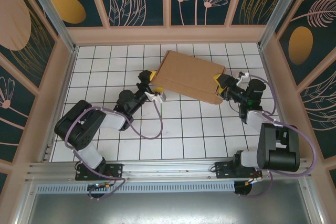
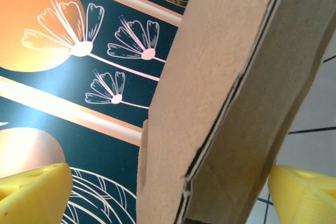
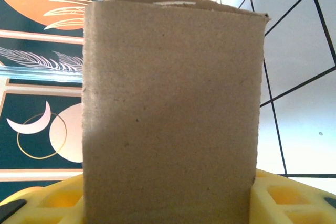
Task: Fold the paper box
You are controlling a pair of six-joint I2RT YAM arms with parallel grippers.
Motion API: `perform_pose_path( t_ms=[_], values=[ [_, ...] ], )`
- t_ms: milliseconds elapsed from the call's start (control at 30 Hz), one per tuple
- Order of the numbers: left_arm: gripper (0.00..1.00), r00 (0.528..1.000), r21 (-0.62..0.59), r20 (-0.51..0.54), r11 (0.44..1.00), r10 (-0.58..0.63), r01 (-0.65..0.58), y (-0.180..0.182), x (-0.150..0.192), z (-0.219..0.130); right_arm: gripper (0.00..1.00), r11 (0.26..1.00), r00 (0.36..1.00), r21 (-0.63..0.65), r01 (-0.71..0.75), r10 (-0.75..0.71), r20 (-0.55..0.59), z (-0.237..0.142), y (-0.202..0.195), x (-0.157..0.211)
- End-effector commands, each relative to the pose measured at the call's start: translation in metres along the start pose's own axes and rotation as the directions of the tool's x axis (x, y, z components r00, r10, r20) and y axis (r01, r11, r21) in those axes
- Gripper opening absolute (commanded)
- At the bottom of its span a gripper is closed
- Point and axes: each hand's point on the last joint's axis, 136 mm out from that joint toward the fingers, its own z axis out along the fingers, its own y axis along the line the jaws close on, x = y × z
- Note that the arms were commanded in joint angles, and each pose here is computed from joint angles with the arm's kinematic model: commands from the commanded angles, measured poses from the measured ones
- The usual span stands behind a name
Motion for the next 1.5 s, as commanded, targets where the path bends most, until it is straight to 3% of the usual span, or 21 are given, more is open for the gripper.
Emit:
perform_pose_path(
  t_ms=[0,433,633,1000,1200,1333,1467],
  values=[
    [0.91,0.996,-0.074,0.066,0.996,0.061,-0.056,0.016,-0.015,0.009,0.54,0.997,0.999,-0.06,0.041,-0.042,-0.021,-0.004,0.017,0.006],
    [0.57,0.993,-0.02,0.081,0.997,0.081,-0.079,0.002,-0.018,0.009,0.54,0.998,0.999,-0.057,0.016,-0.018,-0.035,0.0,0.012,0.007],
    [0.41,0.996,0.027,0.074,0.998,-0.053,0.051,0.009,-0.023,0.007,0.6,0.998,0.999,-0.055,0.023,-0.024,-0.026,0.0,0.012,0.006],
    [0.32,0.98,0.168,-0.065,0.966,-0.186,0.194,-0.001,-0.012,0.003,0.82,0.996,0.998,-0.062,0.065,-0.066,-0.006,0.0,0.021,0.001],
    [0.34,0.925,0.208,-0.205,0.909,-0.319,0.36,-0.003,-0.002,-0.003,0.89,0.992,0.99,-0.025,0.122,-0.12,0.072,-0.009,0.025,-0.012],
    [0.34,0.872,0.226,-0.309,0.861,-0.379,0.455,-0.005,0.004,-0.008,0.92,0.978,0.97,0.07,0.197,-0.204,0.132,-0.018,0.022,-0.023],
    [0.33,0.831,0.259,-0.342,0.806,-0.439,0.532,-0.01,-0.001,-0.012,0.92,0.962,0.954,0.145,0.23,-0.252,0.163,-0.027,0.015,-0.031]
  ],
)
